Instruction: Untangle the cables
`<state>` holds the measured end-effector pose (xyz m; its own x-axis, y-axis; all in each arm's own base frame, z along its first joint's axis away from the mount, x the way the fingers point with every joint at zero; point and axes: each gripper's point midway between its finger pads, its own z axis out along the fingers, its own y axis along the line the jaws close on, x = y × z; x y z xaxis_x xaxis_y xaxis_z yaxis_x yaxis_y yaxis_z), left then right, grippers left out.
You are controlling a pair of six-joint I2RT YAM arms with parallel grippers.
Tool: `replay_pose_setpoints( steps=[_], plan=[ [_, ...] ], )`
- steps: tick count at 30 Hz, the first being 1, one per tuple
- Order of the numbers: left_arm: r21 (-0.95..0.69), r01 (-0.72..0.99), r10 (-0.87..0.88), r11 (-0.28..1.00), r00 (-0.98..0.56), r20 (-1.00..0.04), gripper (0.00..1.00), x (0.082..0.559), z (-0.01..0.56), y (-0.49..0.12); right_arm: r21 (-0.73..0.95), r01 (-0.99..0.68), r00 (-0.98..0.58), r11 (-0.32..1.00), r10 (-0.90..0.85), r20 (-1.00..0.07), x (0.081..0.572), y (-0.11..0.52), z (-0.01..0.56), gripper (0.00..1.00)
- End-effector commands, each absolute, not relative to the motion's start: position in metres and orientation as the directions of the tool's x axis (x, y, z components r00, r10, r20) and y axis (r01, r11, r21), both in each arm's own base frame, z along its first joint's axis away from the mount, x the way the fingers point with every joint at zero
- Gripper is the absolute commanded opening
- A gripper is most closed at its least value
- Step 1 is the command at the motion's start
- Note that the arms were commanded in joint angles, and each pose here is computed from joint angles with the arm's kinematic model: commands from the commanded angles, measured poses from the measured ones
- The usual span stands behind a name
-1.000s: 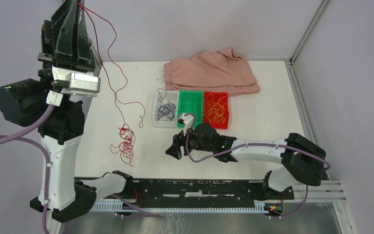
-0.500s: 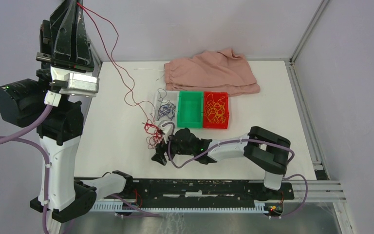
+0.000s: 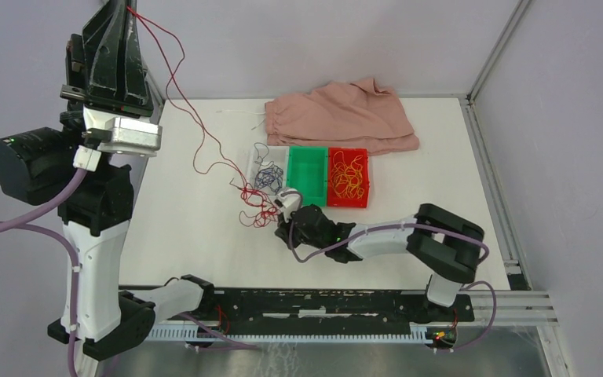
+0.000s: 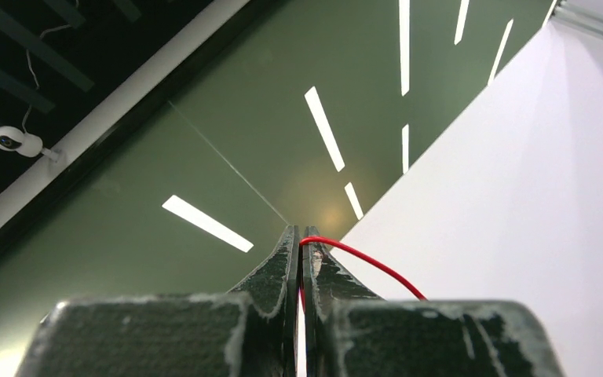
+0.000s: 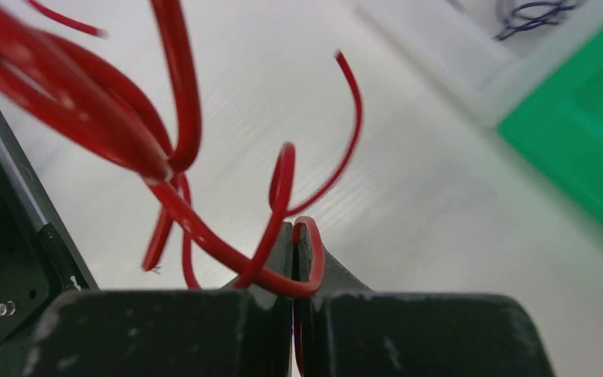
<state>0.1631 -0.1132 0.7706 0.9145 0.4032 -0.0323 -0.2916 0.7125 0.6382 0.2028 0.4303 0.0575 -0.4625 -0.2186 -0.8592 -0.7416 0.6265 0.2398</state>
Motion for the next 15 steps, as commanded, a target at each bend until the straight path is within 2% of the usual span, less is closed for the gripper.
replay_pose_setpoints(
  steps=[1,4,8,12,15],
  plan=[
    [0.658,-0.335,0.472,0.674,0.881,-0.036,0.03,0.162,0.759,-0.105,0.272,-0.706,-0.419,0.654,-0.076,-0.905,0.22,0.401,0.131,0.0],
    [0.749,-0.241,0.501,0.618,0.854,-0.139,0.03,0.182,0.715,-0.111,0.26,-0.696,-0.403,0.67,-0.064,-0.913,0.221,0.364,0.158,0.0],
    [0.867,0.011,0.491,0.498,0.821,-0.293,0.03,0.197,0.619,-0.129,0.178,-0.747,-0.328,0.64,-0.122,-0.937,0.208,0.329,0.204,0.0],
    [0.875,0.322,0.46,0.361,0.755,-0.467,0.03,0.194,0.506,-0.147,0.096,-0.845,-0.258,0.526,-0.244,-0.935,0.184,0.315,0.241,0.0],
    [0.83,0.506,0.459,0.235,0.695,-0.554,0.03,0.177,0.428,-0.154,0.069,-0.893,-0.226,0.445,-0.309,-0.924,0.17,0.313,0.26,0.0]
  ],
)
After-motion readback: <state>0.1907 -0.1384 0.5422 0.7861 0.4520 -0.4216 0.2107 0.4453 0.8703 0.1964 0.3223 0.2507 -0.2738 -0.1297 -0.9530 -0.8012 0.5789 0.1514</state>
